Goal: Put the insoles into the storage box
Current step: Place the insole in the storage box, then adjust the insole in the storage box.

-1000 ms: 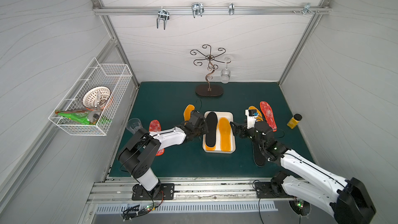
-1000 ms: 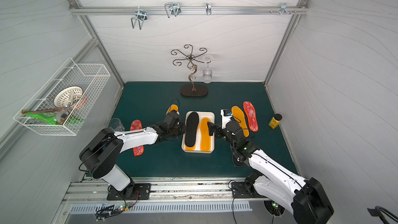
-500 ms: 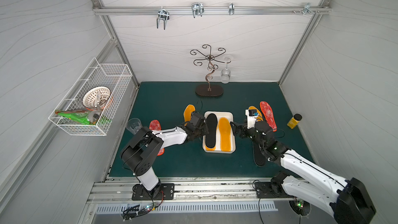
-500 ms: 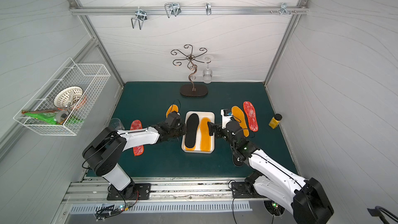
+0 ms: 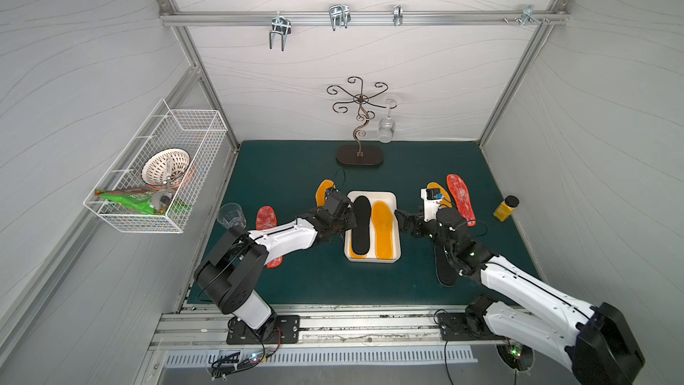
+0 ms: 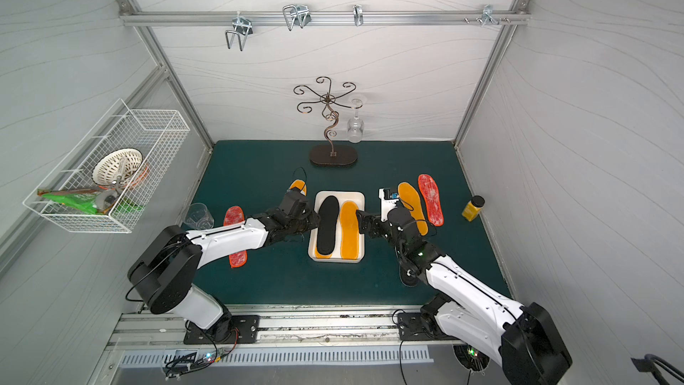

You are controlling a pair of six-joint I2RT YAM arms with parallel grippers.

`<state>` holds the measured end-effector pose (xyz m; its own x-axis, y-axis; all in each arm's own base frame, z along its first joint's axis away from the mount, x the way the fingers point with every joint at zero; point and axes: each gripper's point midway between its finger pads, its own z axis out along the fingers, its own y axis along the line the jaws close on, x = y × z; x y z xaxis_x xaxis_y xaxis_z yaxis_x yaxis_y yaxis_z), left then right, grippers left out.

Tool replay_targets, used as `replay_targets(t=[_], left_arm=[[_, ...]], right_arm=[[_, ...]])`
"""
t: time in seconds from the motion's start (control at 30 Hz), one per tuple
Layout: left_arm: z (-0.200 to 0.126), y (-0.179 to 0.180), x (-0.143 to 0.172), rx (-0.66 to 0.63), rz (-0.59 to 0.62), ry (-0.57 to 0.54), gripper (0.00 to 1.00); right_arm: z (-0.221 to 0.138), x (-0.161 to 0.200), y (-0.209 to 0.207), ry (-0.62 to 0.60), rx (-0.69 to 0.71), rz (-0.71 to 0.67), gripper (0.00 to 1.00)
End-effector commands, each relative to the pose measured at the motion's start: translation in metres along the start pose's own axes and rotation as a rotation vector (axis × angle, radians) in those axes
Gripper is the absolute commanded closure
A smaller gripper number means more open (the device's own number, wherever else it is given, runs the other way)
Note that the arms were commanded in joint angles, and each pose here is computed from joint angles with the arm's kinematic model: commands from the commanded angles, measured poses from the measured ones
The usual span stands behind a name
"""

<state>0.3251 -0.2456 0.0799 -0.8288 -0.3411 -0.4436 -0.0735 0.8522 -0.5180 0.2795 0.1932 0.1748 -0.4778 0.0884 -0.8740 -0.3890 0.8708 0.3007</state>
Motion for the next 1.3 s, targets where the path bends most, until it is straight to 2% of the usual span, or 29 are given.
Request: replay_targets(t=[0.0, 0.07, 0.13, 0.17, 0.23, 0.27, 0.3, 0.37, 0.47, 0.6, 0.67, 0.87, 1.07, 1.27], left_arm=[[-0.021, -0.007, -0.016, 0.003, 0.022, -0.071, 0.70], [-0.031, -0.003, -0.022, -0.017, 0.032, -0.106, 0.70], [-0.038, 0.004, -0.026, -0.039, 0.044, -0.137, 0.70], [-0.040, 0.009, -0.027, -0.054, 0.045, -0.143, 0.70], [-0.042, 0.022, -0.027, -0.076, 0.031, -0.136, 0.72], [-0.042, 0.029, -0.026, -0.081, 0.015, -0.129, 0.73], [-0.043, 0.036, -0.026, -0.080, -0.006, -0.123, 0.74], [-0.047, 0.051, -0.025, -0.089, -0.034, -0.125, 0.75], [-0.055, 0.064, -0.023, -0.095, -0.033, -0.132, 0.75], [-0.057, 0.068, -0.013, -0.114, 0.024, -0.086, 0.76], [-0.055, 0.071, -0.008, -0.120, 0.036, -0.063, 0.77], [-0.049, 0.074, 0.003, -0.095, 0.027, -0.036, 0.78], [-0.043, 0.074, 0.010, -0.100, 0.055, -0.008, 0.78], [-0.030, 0.071, 0.016, -0.101, 0.074, 0.030, 0.79]], right_arm=[[0.001, -0.001, -0.002, 0.008, 0.009, 0.006, 0.01], [0.004, 0.000, -0.002, 0.023, -0.001, 0.013, 0.05], [0.010, 0.003, 0.006, 0.066, -0.060, 0.027, 0.14], [0.015, 0.005, 0.016, 0.099, -0.112, 0.024, 0.26], [0.027, 0.014, 0.034, 0.197, -0.195, 0.012, 0.77], [0.033, 0.019, 0.043, 0.258, -0.225, 0.017, 0.92], [0.037, 0.024, 0.053, 0.312, -0.258, 0.016, 1.00], [0.042, 0.037, 0.071, 0.395, -0.272, -0.016, 1.00], [0.046, 0.063, 0.086, 0.507, -0.217, -0.112, 1.00], [0.053, 0.099, 0.085, 0.683, -0.139, -0.145, 1.00], [0.055, 0.109, 0.081, 0.732, -0.102, -0.161, 1.00], [0.064, 0.135, 0.067, 0.826, -0.013, -0.150, 1.00], [0.073, 0.151, 0.057, 0.856, 0.030, -0.159, 1.00], [0.083, 0.150, 0.059, 0.848, 0.038, -0.160, 1.00]])
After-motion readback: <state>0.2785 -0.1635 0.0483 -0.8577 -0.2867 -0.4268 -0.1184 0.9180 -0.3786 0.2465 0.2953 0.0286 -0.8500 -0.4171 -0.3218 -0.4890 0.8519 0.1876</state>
